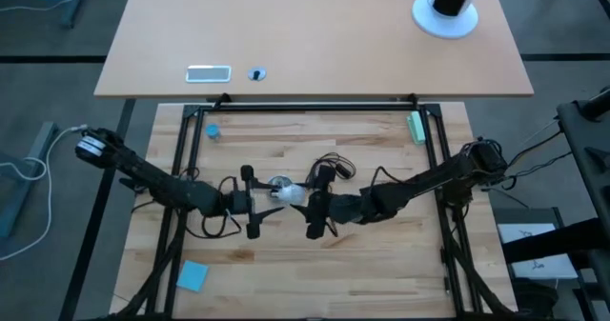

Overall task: Screw lightbulb
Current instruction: Insert the lightbulb into the lamp

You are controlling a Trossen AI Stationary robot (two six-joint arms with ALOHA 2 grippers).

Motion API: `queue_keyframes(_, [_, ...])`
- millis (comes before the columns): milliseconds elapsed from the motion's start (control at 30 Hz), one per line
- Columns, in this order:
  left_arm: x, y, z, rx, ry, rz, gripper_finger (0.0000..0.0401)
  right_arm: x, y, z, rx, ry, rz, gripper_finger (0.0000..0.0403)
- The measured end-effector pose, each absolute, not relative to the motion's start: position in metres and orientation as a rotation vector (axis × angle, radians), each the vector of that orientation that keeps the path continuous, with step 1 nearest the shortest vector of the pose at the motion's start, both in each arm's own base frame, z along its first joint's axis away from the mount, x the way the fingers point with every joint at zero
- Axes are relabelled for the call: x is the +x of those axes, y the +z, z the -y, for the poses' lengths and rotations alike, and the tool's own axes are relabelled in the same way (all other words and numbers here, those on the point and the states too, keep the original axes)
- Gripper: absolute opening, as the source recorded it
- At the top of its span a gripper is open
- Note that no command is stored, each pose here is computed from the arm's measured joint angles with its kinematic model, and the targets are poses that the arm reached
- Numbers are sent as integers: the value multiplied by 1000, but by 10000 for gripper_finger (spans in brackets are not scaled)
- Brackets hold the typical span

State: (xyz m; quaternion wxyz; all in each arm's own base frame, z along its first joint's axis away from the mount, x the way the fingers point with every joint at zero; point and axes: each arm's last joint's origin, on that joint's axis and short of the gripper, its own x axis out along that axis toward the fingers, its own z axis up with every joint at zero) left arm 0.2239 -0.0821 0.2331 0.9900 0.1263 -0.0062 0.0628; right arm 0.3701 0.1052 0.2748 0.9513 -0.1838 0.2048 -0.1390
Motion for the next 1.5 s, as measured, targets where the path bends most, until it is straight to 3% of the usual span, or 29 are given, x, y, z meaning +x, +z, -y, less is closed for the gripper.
queue_keyframes(333, [243,216,78,198,134,-279,228,368,280,-100,-339,-221,-678,234])
queue_keyframes(833, [297,209,83,266,166,-414,214,361,280,-94,-314,-169,-864,232])
queue_keyframes(1033, [313,206,84,284,166,-453,185,359,279,-94,-303,-151,-880,232])
queue_keyframes(1200, [317,205,82,294,187,-467,120,359,279,-94,-305,-154,-891,235])
queue_keyframes(1500, [316,205,80,305,213,-460,115,358,281,-94,-296,-165,-878,265])
